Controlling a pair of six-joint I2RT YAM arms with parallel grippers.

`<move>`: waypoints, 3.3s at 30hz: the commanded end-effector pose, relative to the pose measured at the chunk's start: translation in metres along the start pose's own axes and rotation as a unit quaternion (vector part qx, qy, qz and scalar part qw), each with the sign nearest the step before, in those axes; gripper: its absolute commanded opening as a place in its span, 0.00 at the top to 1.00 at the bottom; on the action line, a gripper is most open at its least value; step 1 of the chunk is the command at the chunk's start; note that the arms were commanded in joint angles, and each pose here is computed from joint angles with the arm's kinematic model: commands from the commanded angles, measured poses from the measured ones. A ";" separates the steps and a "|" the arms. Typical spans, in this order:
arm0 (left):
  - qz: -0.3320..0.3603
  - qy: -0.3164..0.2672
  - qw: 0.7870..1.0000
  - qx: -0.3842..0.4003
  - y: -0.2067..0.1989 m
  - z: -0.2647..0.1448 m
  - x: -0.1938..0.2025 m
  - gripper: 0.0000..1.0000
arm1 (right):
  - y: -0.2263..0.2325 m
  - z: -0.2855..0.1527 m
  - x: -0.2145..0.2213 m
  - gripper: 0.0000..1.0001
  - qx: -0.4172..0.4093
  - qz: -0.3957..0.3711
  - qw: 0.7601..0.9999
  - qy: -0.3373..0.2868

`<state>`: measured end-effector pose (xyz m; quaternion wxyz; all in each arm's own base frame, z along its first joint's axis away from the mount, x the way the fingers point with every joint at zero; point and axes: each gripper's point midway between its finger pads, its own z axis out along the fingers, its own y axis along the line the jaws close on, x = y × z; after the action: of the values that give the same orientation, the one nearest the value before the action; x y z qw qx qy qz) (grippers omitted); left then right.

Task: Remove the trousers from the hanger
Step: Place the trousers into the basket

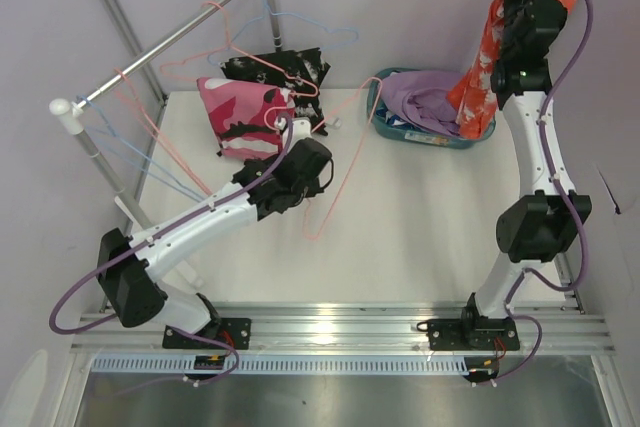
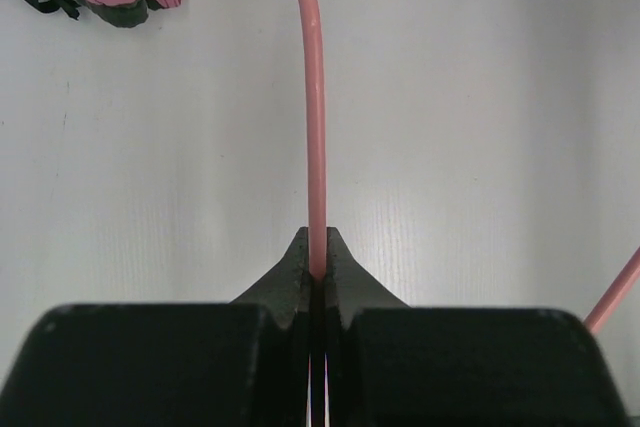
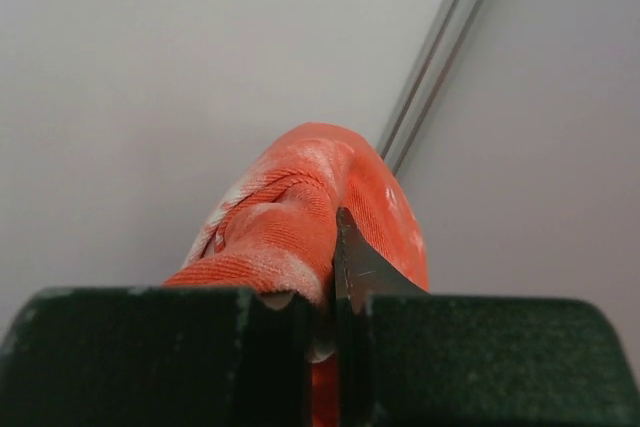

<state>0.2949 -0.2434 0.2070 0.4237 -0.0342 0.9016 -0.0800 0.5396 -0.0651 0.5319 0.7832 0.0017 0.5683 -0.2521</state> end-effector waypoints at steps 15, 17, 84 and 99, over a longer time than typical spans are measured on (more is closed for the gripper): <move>0.034 -0.025 0.998 0.052 -0.032 0.005 -0.025 1.00 | -0.094 0.040 -0.072 1.00 0.084 -0.022 0.978 -0.188; 0.042 -0.021 0.998 0.053 -0.036 0.009 -0.025 1.00 | -0.108 0.036 -0.084 1.00 0.095 -0.017 0.975 -0.199; 0.033 -0.023 0.991 0.130 -0.020 -0.005 -0.002 1.00 | 0.137 -0.043 0.085 1.00 -0.297 -0.242 0.924 -0.009; 0.029 -0.015 0.990 0.135 -0.020 -0.007 0.002 1.00 | 0.102 -0.069 0.165 1.00 -0.262 -0.295 0.913 0.104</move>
<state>0.2866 -0.2574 0.1949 0.4239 0.0522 0.8900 -0.1599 0.5744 0.0081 0.2768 0.5553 -0.3894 0.6906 -0.2513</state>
